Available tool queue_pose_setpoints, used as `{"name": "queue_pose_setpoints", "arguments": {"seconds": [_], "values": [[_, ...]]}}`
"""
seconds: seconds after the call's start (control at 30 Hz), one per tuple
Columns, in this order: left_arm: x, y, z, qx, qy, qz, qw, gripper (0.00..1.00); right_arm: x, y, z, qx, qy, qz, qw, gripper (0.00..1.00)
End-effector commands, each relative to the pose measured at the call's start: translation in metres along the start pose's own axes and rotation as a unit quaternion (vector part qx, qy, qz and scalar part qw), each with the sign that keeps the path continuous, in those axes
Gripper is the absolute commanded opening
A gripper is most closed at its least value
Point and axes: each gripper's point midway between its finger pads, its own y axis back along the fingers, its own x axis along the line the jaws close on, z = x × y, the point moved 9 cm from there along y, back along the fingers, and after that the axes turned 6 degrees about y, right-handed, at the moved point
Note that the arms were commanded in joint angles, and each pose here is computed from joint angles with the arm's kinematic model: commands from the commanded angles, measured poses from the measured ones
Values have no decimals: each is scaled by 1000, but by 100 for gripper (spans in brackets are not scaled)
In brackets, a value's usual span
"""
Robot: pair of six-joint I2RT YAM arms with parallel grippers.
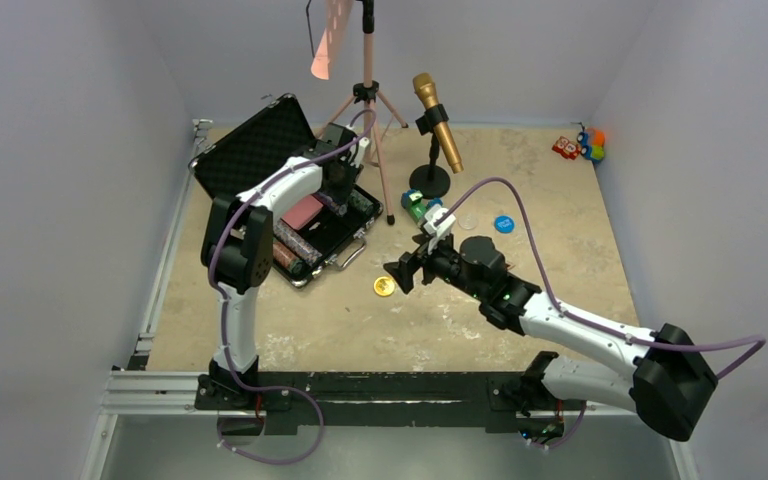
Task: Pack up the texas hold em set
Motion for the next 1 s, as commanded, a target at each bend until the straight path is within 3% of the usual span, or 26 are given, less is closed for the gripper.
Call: {"name": "queue_pose_setpoints", "arguments": {"seconds": [0.0,0.23,0.4,0.63,0.77,0.97], "values": [[3,23,18,-43,13,8,999,45,-6,5,13,-47,-14,-13,999,99],[5,59,26,-86,41,9,995,67,-28,12,11,-64,-68,-57,994,99],[11,100,17,-110,74,28,991,79,-45,9,6,-29,-96,-107,989,99],[20,169,-27,-119,129,18,984,86,-81,18,3,1,-154,-193,969,97],[23,211,-61,-136,147,-7,980,89,-96,23,0,45,-150,-263,952,94],[37,235,-106,-152,162,17,975,96,-96,15,-9,109,-146,-255,949,86]]}}
